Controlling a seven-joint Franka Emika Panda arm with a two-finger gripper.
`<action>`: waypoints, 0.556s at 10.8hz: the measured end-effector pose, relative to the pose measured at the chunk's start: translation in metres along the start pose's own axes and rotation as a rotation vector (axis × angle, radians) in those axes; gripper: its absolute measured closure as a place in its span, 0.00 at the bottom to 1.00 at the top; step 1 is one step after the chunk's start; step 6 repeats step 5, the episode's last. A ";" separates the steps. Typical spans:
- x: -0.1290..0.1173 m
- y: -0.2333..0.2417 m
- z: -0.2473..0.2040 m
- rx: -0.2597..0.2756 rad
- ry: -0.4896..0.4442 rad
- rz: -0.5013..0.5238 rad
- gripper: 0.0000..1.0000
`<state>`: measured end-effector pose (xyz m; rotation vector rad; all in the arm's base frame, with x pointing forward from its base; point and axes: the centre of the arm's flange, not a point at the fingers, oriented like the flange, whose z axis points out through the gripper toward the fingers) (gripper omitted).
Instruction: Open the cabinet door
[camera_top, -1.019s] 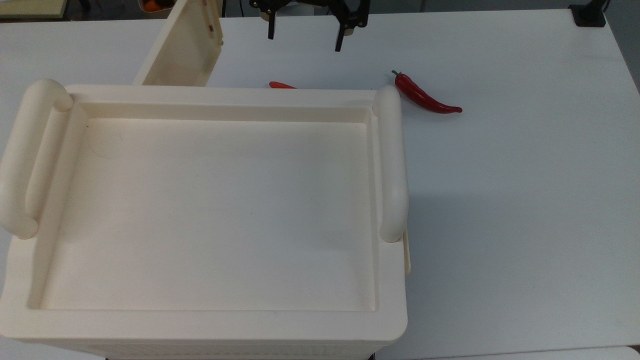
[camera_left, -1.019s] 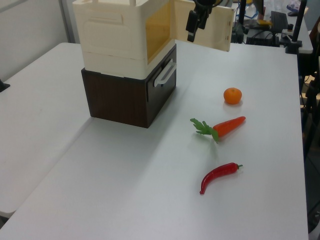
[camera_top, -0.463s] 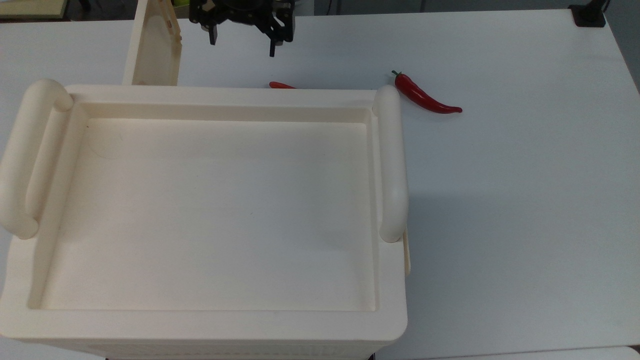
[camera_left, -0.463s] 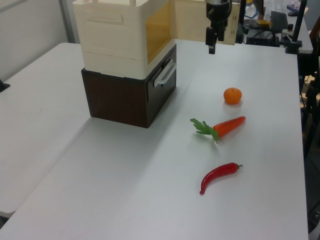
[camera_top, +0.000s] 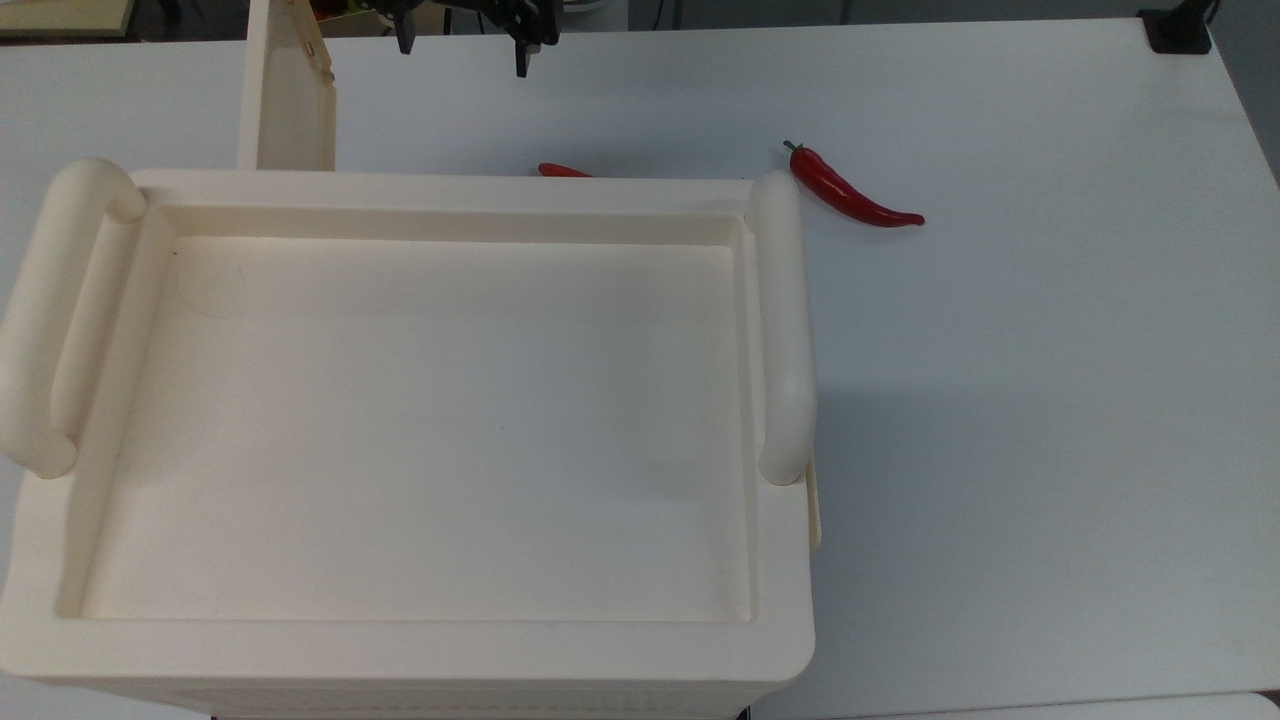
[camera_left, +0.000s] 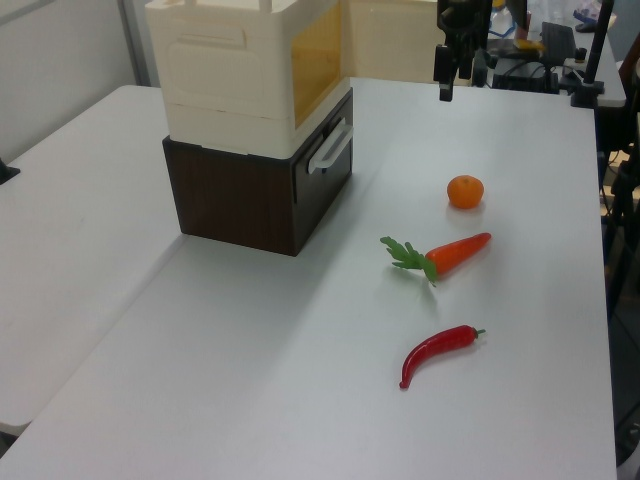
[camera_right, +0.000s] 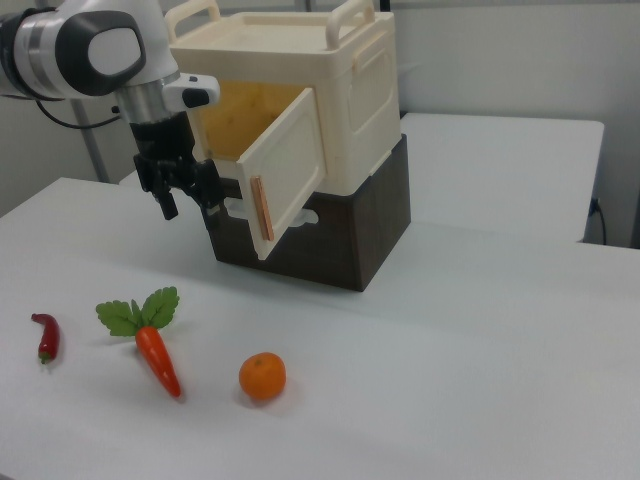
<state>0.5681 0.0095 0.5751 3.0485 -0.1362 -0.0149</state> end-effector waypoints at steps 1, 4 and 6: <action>0.000 0.004 0.002 0.000 -0.003 0.003 0.00; 0.001 0.006 0.003 0.004 -0.006 0.002 0.00; 0.001 0.006 0.003 0.005 -0.006 0.002 0.00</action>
